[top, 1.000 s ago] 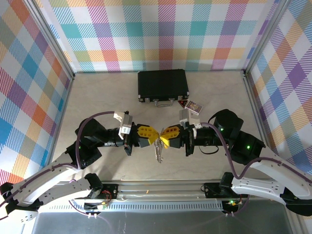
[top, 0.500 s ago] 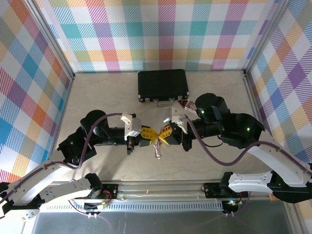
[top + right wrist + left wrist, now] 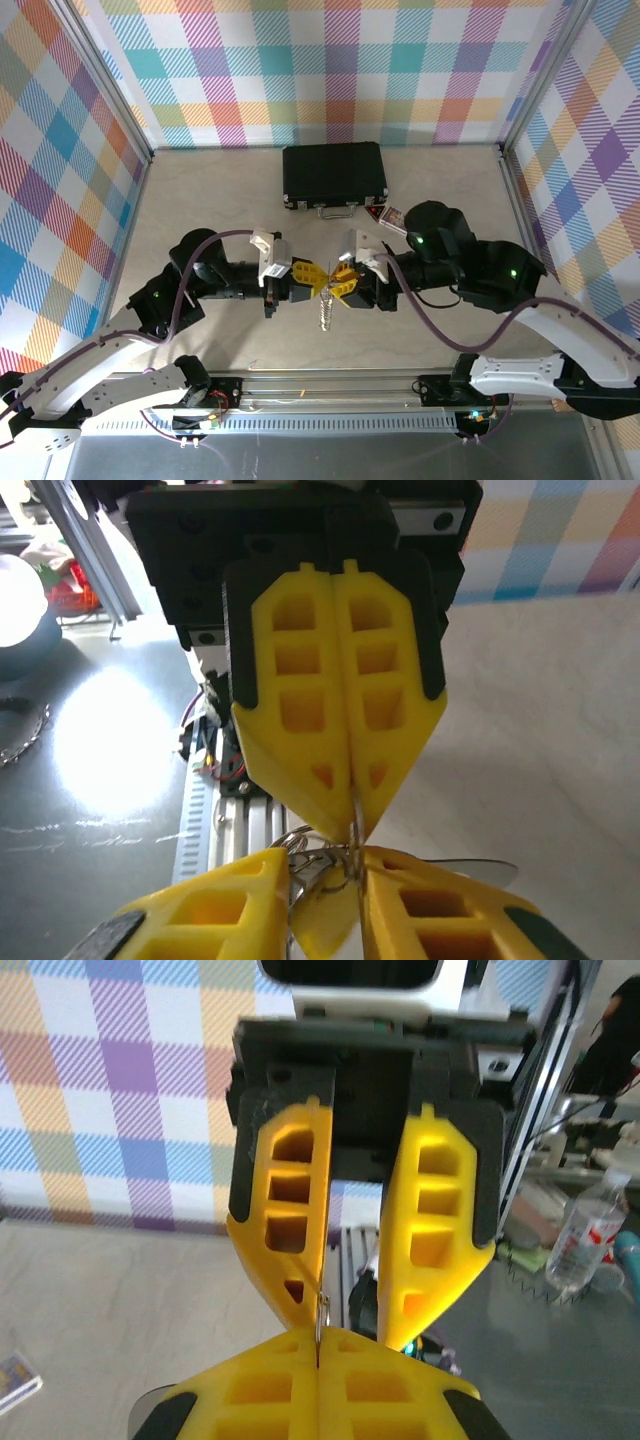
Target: Put the keys on the keyring
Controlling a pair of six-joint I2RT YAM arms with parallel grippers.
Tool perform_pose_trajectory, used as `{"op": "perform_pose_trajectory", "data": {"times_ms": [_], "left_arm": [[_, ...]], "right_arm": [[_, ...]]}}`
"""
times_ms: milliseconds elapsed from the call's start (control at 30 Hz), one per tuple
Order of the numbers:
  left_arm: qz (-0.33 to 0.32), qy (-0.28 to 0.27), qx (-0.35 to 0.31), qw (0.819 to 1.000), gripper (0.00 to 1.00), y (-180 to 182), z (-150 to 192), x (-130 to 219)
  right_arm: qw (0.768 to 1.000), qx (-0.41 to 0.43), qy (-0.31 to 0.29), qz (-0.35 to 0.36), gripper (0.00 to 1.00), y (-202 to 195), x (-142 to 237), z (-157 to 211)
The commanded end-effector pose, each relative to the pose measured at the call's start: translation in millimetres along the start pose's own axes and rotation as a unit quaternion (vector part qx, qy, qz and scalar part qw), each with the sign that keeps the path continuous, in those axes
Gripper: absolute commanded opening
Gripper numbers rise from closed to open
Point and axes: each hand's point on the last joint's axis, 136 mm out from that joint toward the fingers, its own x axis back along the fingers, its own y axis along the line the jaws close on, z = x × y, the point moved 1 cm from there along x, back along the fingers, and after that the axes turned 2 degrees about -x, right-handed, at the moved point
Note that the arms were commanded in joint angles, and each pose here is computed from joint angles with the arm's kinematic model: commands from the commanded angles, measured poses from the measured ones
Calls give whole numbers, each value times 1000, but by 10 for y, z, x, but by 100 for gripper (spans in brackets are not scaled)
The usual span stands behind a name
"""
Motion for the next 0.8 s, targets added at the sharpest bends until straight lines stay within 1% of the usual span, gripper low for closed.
{"op": "perform_pose_trajectory", "data": {"times_ms": [0, 100, 333, 367, 433, 500, 567, 667, 767], "left_arm": [[31, -98, -22, 994, 0, -151, -460, 86], [35, -114, -20, 993, 0, -148, -491, 70], [42, -129, -10, 991, 0, -161, -434, 29], [44, -129, -9, 991, 0, -171, -431, 27], [45, -128, -8, 991, 0, -176, -429, 28], [47, -126, -7, 991, 0, -187, -418, 30], [48, -124, -7, 991, 0, -198, -410, 39], [48, -124, -6, 991, 0, -207, -404, 55], [49, -125, -6, 991, 0, -217, -412, 67]], "right_arm": [[995, 5, -100, -9, 25, 66, 105, -368], [993, 2, -113, -15, 24, 91, 126, -398], [990, 3, -140, -6, 23, 98, 209, -421], [990, -13, -143, -9, 22, 99, 208, -419], [989, -13, -144, -7, 18, 95, 206, -417], [990, -14, -141, -6, 16, 85, 187, -398], [990, -14, -140, -6, 17, 84, 188, -397], [990, -14, -143, -3, 27, 91, 222, -398], [989, -13, -147, 2, 28, 87, 249, -406]]}}
